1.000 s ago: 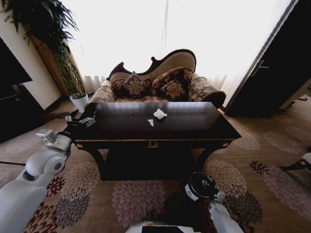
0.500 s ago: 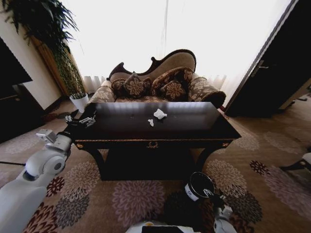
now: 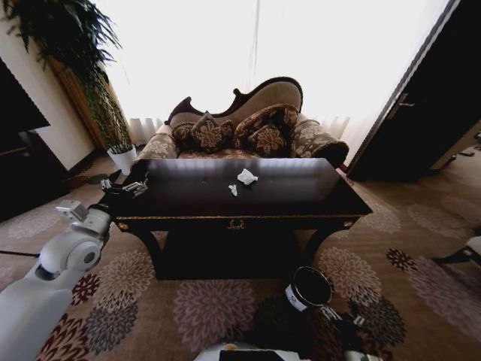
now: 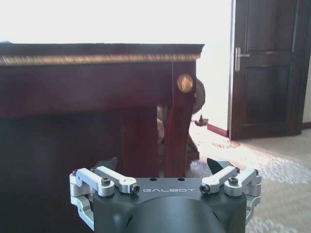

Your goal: Move to the front of the table and place the trash on the table into the trash bin.

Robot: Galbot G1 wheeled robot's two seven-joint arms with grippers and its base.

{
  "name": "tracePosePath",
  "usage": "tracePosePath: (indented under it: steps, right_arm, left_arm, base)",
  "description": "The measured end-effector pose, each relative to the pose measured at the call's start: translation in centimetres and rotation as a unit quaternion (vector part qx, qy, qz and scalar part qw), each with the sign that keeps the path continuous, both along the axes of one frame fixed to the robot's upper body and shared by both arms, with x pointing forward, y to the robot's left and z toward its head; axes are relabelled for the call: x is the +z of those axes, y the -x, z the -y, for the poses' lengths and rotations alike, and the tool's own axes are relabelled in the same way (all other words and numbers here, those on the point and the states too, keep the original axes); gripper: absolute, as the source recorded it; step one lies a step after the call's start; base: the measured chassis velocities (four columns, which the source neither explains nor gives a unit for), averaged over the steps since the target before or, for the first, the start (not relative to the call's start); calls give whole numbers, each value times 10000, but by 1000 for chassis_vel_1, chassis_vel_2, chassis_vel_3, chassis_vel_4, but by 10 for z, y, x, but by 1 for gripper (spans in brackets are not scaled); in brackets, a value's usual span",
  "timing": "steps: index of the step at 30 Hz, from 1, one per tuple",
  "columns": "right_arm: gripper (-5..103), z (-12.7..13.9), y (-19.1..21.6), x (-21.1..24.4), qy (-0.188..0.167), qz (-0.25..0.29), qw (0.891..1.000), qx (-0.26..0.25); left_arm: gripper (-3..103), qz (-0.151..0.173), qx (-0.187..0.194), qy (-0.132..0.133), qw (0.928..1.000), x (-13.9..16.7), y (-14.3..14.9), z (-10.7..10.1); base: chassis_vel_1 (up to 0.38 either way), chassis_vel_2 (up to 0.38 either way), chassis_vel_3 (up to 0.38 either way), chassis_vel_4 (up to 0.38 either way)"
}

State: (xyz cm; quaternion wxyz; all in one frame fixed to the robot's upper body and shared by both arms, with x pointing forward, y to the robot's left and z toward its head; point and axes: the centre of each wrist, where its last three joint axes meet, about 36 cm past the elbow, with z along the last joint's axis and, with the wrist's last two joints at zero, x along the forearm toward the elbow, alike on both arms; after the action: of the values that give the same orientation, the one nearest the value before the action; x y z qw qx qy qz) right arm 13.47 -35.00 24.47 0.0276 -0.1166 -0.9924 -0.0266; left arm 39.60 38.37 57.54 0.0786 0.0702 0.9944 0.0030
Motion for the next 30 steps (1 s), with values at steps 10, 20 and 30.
tracePosePath:
  steps: [10,20,30]
  right_arm:
    - [100,-34,-17,106,-136,682,9964,489]
    - [100,-53,-57,187,-251,1035,9906,860]
    - [100,-43,-131,231,364,527,9921,1075]
  left_arm:
    - [100,0,0,0,10000,0,0,0]
    - [100,-1,-1,0,10000,0,0,0]
    - [100,0,-3,-1,10000,0,0,0]
  base:
    - [0,0,0,0]
    - [0,0,0,0]
    - [0,0,0,0]
